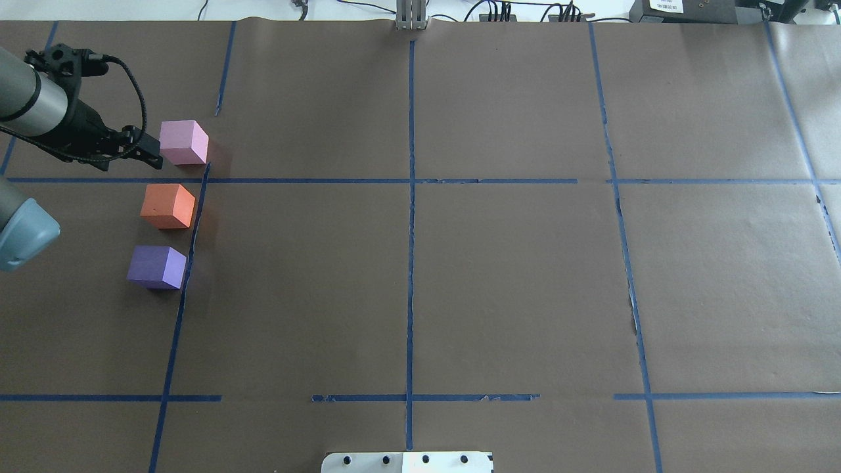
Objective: Arrange blocks in a line
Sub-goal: 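Open the left gripper and raise it away from the cubes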
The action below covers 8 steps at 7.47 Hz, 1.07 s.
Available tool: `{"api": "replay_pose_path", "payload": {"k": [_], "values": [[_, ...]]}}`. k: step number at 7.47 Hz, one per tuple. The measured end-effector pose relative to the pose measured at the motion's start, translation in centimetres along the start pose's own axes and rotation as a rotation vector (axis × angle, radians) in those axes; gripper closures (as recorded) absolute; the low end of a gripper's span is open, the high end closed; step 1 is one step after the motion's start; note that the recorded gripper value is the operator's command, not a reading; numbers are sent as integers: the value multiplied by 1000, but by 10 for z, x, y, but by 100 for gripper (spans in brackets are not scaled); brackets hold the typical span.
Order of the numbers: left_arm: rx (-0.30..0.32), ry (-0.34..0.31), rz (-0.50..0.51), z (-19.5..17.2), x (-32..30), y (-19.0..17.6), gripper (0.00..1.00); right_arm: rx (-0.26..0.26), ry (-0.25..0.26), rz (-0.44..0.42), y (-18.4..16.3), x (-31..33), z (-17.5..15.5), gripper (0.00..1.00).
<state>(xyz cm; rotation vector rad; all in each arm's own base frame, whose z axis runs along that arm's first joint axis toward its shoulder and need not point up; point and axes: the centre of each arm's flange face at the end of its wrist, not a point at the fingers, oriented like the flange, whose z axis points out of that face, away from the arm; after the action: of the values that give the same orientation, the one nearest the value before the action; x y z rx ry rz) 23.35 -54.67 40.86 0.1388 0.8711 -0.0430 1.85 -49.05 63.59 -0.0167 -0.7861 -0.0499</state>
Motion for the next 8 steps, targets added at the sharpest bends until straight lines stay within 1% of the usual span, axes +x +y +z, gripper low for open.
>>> {"api": "replay_pose_path", "payload": {"k": [1,2,3,4,5,7,8], "values": [[17,-13,-8,-21,-7,-6,0,0,0,0,0,0,0,0],[24,-21,-8,-30,-13,-9,0,0,0,0,0,0,0,0],[23,-27,18,-33,-22,-10,0,0,0,0,0,0,0,0],[13,-31,59,-36,-46,-9,0,0,0,0,0,0,0,0],[3,-32,100,-43,-91,-11,0,0,0,0,0,0,0,0],[-2,-32,175,-68,-204,-21,0,0,0,0,0,0,0,0],[0,-48,201,-79,-264,-19,1,0,0,0,0,0,0,0]]}}
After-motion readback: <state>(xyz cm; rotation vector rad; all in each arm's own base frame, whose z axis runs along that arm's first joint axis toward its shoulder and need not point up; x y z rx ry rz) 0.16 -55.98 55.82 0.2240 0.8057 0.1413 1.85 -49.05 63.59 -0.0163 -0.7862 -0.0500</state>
